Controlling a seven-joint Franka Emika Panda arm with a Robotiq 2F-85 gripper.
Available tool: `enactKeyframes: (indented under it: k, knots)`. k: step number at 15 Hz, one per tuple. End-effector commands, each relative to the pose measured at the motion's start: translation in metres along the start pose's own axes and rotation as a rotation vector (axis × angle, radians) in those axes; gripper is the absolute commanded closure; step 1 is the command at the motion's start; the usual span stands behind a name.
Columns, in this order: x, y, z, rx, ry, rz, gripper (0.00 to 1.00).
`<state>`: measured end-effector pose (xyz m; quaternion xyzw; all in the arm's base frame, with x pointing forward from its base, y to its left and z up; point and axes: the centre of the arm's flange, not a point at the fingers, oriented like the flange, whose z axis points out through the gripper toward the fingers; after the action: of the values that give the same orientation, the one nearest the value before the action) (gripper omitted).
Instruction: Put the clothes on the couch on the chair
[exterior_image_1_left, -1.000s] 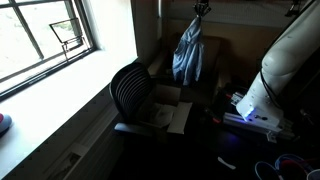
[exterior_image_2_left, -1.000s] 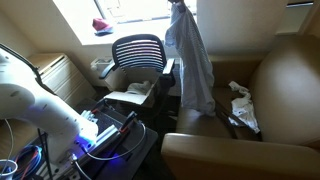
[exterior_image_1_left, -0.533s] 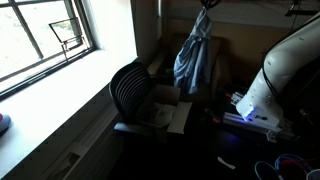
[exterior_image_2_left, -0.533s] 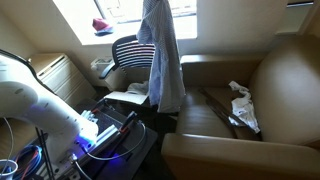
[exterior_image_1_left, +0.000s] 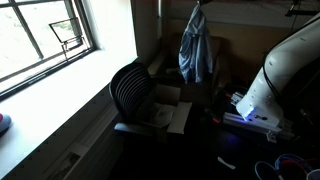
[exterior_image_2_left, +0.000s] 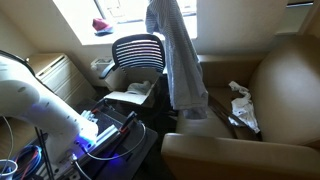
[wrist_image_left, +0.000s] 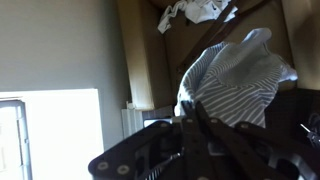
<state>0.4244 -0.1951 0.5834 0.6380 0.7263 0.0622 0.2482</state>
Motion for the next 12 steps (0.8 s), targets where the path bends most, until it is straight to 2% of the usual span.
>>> enactKeyframes:
  k: [1,5,9,12]
  knots:
    - [0.023,-0.016,-0.04,-0.175,0.065,-0.023,0.99]
    - [0.042,-0.03,-0.091,-0.229,0.205,-0.089,0.99]
    - [0.06,-0.057,-0.131,-0.195,0.384,-0.218,0.99]
    - [0.082,-0.073,-0.149,-0.133,0.455,-0.314,0.99]
